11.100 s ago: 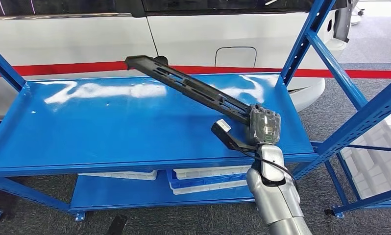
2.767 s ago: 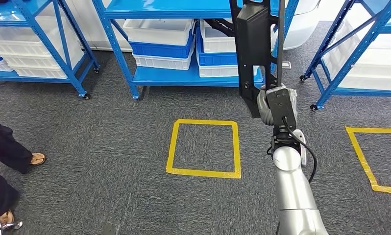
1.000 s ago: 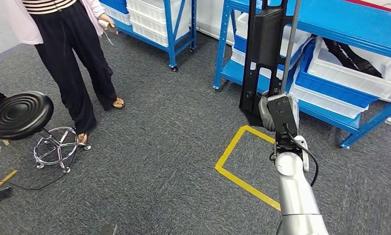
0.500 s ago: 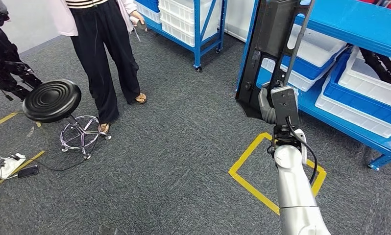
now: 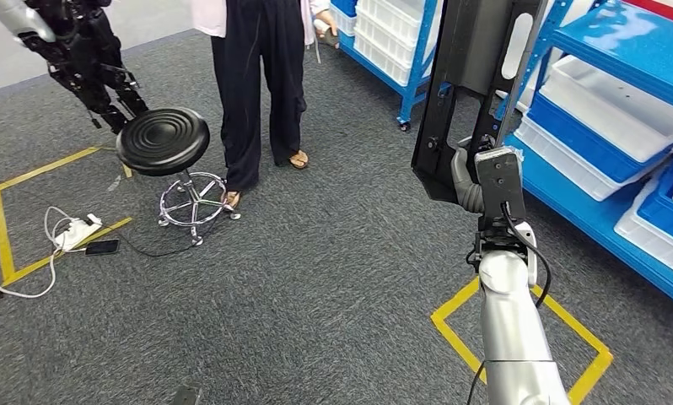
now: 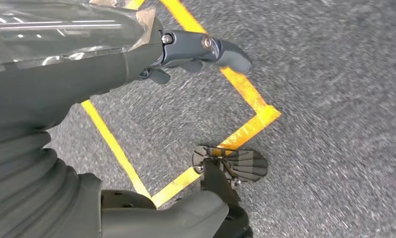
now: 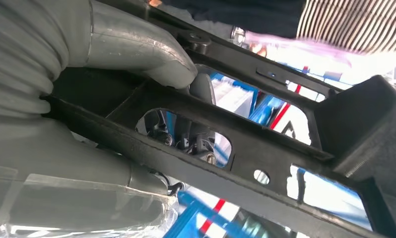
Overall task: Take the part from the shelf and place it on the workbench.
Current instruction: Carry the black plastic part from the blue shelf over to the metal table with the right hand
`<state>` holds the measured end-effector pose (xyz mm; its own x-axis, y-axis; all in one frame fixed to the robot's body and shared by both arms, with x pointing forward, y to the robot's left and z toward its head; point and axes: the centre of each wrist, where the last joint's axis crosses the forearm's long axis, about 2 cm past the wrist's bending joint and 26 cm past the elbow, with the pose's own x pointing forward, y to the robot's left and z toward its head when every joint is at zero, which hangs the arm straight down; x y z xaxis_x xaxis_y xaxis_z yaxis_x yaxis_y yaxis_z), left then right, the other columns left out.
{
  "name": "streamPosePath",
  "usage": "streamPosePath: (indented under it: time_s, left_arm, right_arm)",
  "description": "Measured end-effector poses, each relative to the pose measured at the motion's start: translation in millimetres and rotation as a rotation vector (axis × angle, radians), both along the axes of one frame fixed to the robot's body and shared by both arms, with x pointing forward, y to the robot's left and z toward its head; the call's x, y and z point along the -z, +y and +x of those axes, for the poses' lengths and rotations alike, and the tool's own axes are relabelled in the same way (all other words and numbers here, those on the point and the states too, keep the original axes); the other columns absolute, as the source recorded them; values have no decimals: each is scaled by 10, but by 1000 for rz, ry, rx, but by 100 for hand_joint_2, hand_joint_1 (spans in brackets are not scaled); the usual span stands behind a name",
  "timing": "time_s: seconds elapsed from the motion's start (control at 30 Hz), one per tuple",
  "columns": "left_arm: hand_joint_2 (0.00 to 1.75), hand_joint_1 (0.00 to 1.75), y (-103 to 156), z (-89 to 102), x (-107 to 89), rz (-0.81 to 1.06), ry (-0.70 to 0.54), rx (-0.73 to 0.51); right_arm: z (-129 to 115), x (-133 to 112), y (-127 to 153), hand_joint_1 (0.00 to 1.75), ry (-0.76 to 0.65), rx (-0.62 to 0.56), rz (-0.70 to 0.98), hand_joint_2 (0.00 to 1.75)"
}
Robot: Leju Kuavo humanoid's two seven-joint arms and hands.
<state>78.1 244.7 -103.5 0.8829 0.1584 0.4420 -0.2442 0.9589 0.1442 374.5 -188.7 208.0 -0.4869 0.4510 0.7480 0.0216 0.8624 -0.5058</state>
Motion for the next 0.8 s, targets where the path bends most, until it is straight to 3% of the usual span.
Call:
streamPosePath:
  time_s: [0.1,0.4,0.8]
  left_arm:
    - [175,0,-1,2,0,1,1,6]
    - [175,0,10,12,-1,5,-1,16]
    - [175,0,-9,62,-13,0,-9,15]
  right_arm:
    - [21,-153,2,175,-34,-5,6,175]
    - [140,-1026,144,175,-204,-29,4,175]
    - [150,-1486,303,175,-283,-54,3,175]
